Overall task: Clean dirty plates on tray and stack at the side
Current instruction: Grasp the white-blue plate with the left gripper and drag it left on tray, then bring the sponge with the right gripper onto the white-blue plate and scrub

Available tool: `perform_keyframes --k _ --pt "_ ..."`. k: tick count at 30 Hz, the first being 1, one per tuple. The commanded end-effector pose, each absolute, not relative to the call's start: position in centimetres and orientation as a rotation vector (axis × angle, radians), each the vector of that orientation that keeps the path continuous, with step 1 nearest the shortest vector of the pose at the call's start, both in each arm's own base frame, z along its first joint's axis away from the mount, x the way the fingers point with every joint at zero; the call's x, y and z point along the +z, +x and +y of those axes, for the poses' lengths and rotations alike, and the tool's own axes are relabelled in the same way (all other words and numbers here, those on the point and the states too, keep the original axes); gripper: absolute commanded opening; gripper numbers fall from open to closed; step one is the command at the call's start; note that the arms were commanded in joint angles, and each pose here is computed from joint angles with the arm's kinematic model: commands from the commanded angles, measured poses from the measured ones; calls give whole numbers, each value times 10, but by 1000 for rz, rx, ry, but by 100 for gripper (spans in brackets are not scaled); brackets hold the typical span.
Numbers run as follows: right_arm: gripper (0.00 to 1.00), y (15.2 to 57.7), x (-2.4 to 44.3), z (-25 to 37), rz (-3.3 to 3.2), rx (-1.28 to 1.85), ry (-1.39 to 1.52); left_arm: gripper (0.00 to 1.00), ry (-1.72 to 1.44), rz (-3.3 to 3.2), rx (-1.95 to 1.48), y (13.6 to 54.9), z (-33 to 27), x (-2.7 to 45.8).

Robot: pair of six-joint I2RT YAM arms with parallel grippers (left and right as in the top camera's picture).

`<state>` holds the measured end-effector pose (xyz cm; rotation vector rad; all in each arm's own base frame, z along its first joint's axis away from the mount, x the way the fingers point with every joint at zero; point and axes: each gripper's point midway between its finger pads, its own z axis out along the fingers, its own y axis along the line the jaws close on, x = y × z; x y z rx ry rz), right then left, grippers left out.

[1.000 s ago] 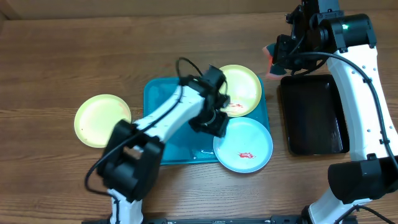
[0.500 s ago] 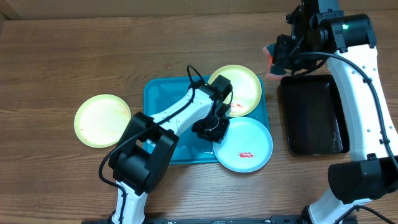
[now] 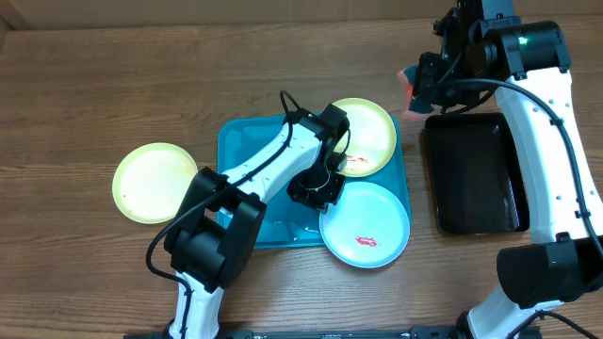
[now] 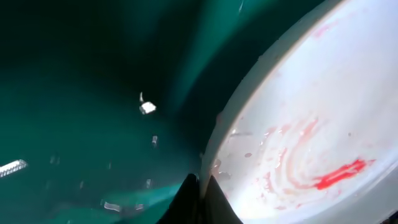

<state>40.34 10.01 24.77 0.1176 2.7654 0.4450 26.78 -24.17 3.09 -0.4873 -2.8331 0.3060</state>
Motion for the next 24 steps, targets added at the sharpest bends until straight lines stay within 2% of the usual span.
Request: perform_keyframes --k 1,7,12,19,24 --pt "4 406 251 100 2747 443 110 4 -481 -2932 329 286 -224 73" --pt "4 405 251 102 2749 458 107 4 -269 -3037 265 303 -161 113" --pt "4 405 251 102 2752 459 107 4 -61 -3082 226 309 -108 124" --pt "4 408 249 112 2749 528 88 4 321 -3051 219 300 -54 81" --pt "4 411 242 136 2748 554 27 4 514 -3071 239 302 -51 37"
